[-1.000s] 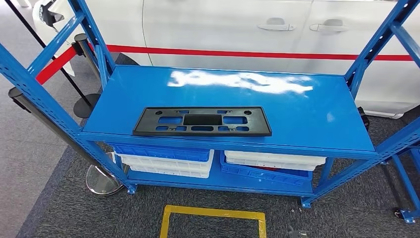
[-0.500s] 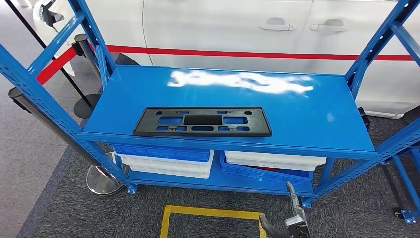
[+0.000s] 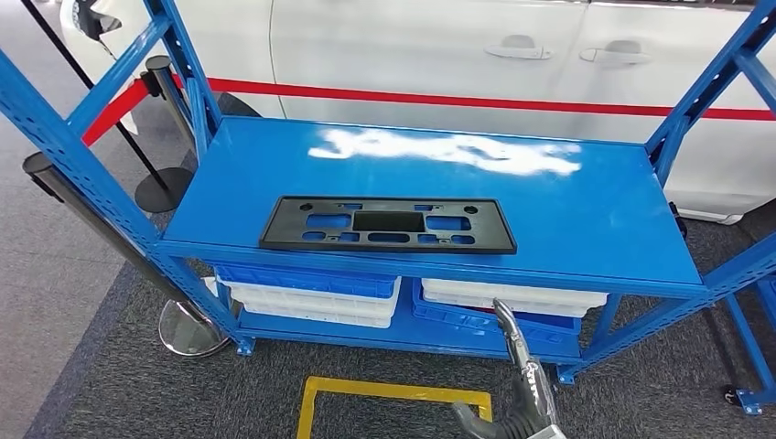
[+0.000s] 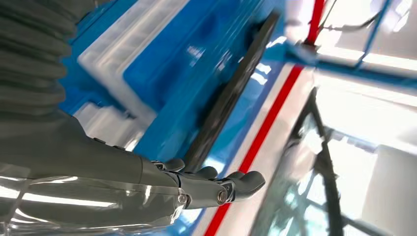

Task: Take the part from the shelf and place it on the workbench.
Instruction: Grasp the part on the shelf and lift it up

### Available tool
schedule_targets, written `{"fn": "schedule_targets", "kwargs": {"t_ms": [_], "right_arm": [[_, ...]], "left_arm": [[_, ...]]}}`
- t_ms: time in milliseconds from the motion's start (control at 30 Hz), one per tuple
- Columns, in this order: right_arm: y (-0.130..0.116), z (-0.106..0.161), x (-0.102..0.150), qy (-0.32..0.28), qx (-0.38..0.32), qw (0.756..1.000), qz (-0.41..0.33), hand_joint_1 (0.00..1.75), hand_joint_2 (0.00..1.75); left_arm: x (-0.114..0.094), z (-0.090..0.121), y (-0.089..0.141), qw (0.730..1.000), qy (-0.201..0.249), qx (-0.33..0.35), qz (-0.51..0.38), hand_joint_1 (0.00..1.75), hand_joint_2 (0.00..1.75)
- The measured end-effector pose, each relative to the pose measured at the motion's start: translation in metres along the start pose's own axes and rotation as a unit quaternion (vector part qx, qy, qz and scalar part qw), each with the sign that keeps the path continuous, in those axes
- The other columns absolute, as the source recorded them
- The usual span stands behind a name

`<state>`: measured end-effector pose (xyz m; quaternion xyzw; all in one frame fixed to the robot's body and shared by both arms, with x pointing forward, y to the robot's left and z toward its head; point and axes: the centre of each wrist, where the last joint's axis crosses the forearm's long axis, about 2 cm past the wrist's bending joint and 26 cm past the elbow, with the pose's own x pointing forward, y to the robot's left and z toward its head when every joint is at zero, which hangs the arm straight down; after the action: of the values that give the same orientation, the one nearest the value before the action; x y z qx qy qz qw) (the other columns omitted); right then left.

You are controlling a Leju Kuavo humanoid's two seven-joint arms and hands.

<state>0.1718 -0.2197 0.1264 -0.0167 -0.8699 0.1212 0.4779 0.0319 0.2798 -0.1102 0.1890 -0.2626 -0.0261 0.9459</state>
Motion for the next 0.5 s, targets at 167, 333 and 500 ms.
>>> {"fn": "schedule_targets", "kwargs": {"t_ms": [167,333,500], "right_arm": [[0.004,-0.009,0.025,-0.041,0.061,0.997,-0.026,0.0,1.75],[0.009,-0.016,0.038,-0.083,0.092,0.991,0.041,0.0,1.75],[0.013,-0.029,0.043,-0.12,0.105,0.98,0.119,0.0,1.75]], "left_arm": [[0.001,0.002,-0.006,1.0,-0.006,-0.01,0.0,0.0,0.0],[0.003,0.002,-0.008,1.0,-0.012,-0.015,-0.001,0.0,0.0],[0.004,0.002,-0.009,1.0,-0.014,-0.019,-0.002,0.0,0.0]]}}
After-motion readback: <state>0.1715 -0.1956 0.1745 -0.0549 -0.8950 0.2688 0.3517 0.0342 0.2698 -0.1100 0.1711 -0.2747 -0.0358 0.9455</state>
